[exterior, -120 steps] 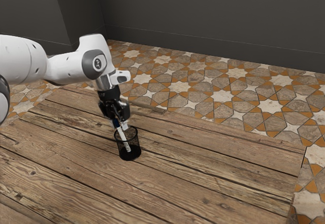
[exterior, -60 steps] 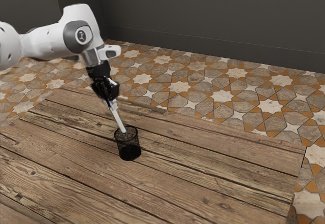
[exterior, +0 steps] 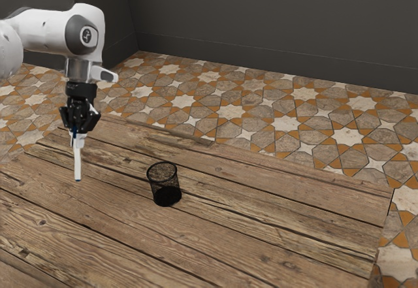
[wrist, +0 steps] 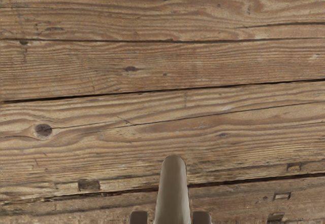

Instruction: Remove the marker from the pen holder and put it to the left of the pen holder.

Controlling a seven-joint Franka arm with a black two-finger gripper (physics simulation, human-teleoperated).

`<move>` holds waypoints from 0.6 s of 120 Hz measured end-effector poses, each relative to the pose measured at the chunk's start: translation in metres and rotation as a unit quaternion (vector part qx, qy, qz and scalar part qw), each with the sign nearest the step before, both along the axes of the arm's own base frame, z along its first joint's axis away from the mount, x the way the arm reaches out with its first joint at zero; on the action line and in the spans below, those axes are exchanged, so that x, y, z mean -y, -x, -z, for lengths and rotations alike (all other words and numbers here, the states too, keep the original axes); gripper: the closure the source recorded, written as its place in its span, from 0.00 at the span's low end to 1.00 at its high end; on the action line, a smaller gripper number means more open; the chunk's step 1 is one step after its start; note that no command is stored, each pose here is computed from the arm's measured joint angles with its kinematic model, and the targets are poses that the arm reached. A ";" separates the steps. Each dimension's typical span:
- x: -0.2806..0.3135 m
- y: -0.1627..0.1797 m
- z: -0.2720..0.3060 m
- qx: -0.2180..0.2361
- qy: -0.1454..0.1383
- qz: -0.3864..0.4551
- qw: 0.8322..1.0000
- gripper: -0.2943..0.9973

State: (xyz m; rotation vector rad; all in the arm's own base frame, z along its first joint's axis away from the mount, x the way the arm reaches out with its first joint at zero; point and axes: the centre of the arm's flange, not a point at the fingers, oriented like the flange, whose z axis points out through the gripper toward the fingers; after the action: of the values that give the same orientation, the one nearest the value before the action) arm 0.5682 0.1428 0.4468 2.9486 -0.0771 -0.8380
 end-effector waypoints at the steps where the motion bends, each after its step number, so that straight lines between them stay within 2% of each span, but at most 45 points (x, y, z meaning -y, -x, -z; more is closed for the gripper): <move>1: 0.000 -0.001 0.003 -0.005 -0.002 0.000 1.000 0.82; 17: -0.009 -0.019 0.048 -0.069 -0.026 -0.010 0.997 0.82; 35: -0.031 -0.017 0.087 -0.121 -0.046 -0.036 0.991 0.82; 72: -0.035 -0.031 0.153 -0.174 -0.069 -0.042 0.981 0.82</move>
State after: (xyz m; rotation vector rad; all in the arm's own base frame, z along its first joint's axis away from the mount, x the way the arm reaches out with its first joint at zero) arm 0.5994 0.1779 0.2941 2.8479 0.1311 -1.3803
